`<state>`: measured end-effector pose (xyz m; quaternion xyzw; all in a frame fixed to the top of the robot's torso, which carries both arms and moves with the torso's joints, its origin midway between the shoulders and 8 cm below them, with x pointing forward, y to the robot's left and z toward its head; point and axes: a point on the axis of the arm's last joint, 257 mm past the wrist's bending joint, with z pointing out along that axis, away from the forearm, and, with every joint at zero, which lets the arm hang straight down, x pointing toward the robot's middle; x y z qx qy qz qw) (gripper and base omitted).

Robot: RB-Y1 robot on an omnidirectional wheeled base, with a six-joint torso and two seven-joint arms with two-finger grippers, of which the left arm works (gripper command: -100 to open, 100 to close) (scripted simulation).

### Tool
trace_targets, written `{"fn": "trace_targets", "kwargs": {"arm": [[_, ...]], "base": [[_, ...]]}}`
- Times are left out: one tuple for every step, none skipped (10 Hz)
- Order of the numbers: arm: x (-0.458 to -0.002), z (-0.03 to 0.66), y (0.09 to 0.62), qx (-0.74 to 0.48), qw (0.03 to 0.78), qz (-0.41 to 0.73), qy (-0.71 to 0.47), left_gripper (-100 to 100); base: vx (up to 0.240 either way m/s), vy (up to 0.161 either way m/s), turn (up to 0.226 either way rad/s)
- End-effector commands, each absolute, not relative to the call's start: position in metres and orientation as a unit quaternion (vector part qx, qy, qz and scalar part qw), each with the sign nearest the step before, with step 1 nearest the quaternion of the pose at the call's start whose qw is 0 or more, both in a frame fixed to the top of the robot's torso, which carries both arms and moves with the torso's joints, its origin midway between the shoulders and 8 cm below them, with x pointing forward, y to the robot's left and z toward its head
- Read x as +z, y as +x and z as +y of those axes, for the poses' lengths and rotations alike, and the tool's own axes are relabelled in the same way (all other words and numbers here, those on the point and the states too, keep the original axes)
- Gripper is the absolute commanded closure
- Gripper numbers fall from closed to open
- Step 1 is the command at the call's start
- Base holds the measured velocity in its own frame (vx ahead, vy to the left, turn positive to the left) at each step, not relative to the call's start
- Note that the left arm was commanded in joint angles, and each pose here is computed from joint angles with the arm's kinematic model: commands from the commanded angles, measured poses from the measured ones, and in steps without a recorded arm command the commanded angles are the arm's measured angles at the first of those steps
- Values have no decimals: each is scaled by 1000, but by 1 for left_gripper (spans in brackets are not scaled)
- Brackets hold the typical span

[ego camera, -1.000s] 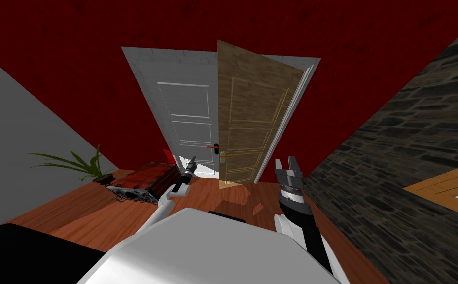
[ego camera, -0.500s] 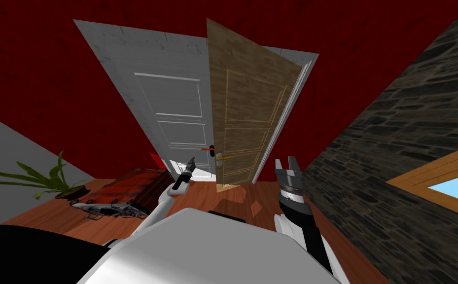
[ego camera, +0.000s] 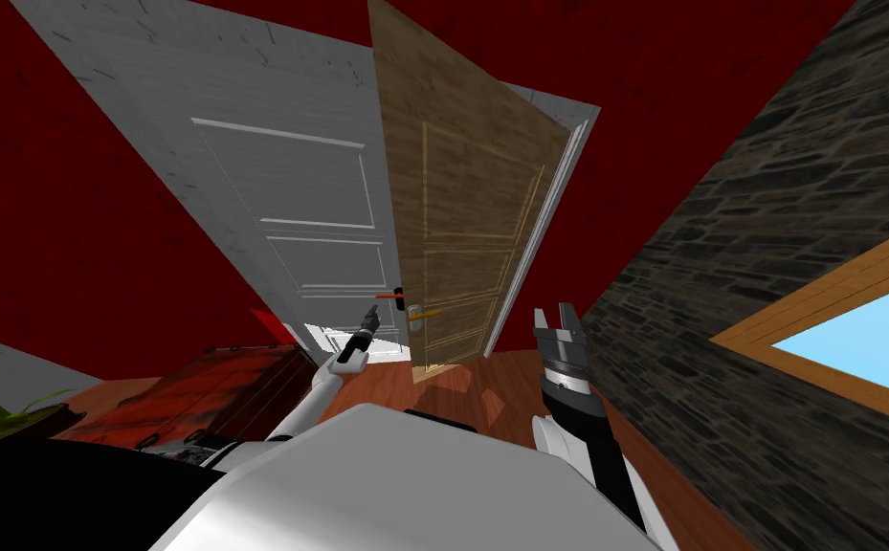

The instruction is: Pull the door open

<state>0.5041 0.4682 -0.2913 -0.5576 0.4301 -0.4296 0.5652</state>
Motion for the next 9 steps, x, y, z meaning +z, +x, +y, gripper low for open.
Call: {"fn": "trace_targets", "kwargs": {"arm": [[-291,468,504,-430,565,430,-558,-100],[-298,499,488,-405,574,429,-568,-100],[-300,510,482,-397,576,429,-571,-100],[-303,528,473,-384,581,428,-576,-100],[-303,534,471,-379,583,426,-578,-100],[-303,535,471,-379,584,425,-578,-100],[-303,534,472,-380,584,425,-578,-100],[-301,530,476,-384,583,423,-578,-100],[-300,527,479,-388,582,423,-577,-100]], "base": [[69,-5,-30],[-12,103,176],[-22,120,96],[51,99,9],[147,76,-31],[185,41,-44],[167,31,-64],[162,29,-75],[180,12,-66]]}}
